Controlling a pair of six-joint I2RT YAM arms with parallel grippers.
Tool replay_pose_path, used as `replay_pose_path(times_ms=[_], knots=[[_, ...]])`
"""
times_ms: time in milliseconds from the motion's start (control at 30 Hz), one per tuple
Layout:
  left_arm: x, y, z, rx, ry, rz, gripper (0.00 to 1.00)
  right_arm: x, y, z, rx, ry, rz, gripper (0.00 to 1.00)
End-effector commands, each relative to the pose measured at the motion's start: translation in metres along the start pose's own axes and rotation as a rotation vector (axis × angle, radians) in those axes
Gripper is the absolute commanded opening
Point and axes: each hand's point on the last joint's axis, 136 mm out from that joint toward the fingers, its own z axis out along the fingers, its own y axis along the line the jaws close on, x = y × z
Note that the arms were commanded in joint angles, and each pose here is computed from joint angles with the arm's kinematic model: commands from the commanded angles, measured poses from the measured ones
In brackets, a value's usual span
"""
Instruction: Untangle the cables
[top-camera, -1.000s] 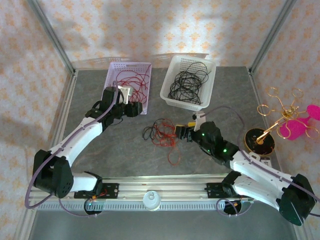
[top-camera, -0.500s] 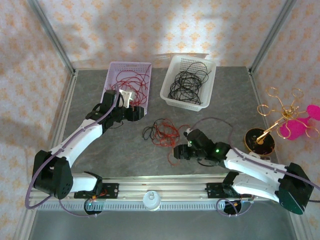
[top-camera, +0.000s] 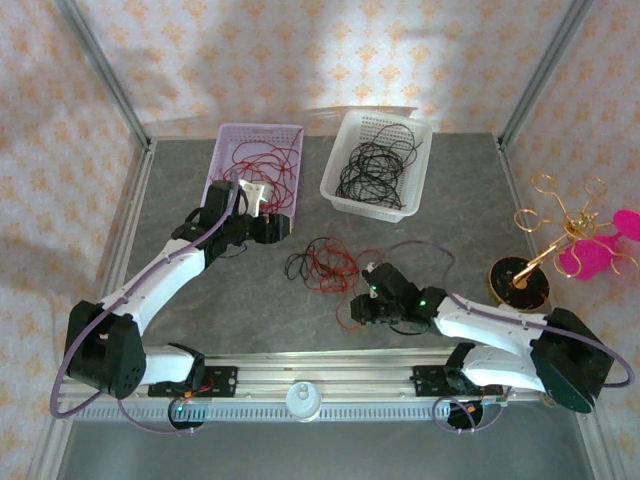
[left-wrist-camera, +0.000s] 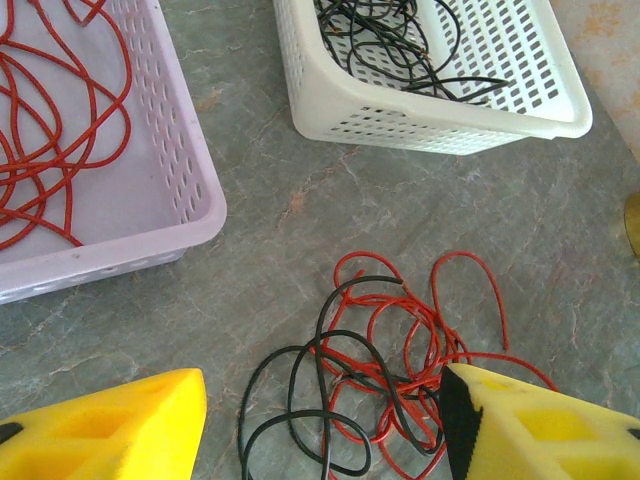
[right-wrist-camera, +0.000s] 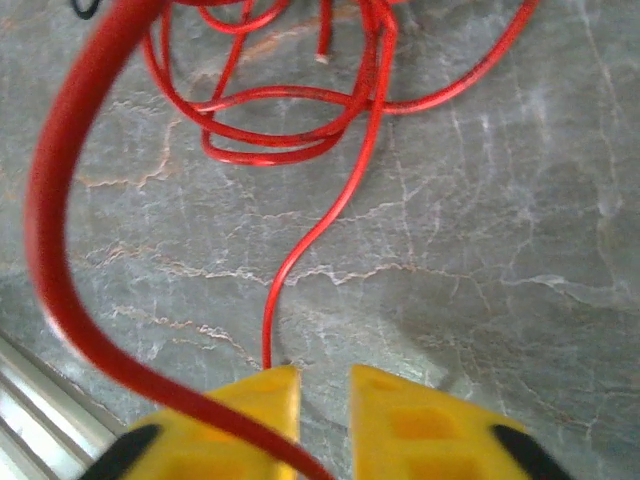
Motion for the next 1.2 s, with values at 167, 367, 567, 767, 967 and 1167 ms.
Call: replay_pose_path(times_ms=[167, 367, 567, 767, 967, 1167], knots=[[-0.005, -0.021, -0.010, 0.072, -0.033, 0.068, 0.65, -0.035, 0.024, -0.028, 0.013, -0.081, -0.082, 0.02], [0.001, -0.051, -0.017, 0.189, -0.033, 0.149, 0.66, -0.061, 0.045, -0.065, 0.036, -0.133, -0.149, 0.00], [0.010, -0.093, -0.033, 0.347, -0.047, 0.272, 0.65, -0.103, 0.070, -0.104, 0.016, -0.233, -0.128, 0.00], [0.014, -0.130, -0.066, 0.516, -0.150, 0.384, 0.67, -0.141, 0.103, -0.133, -0.149, -0.273, -0.023, 0.00], [0.010, -0.151, -0.087, 0.635, -0.280, 0.448, 0.70, -0.154, 0.143, -0.148, -0.307, -0.244, -0.001, 0.00], [0.010, -0.166, -0.086, 0.679, -0.300, 0.496, 0.72, -0.162, 0.146, -0.145, -0.312, -0.250, 0.047, 0.00]])
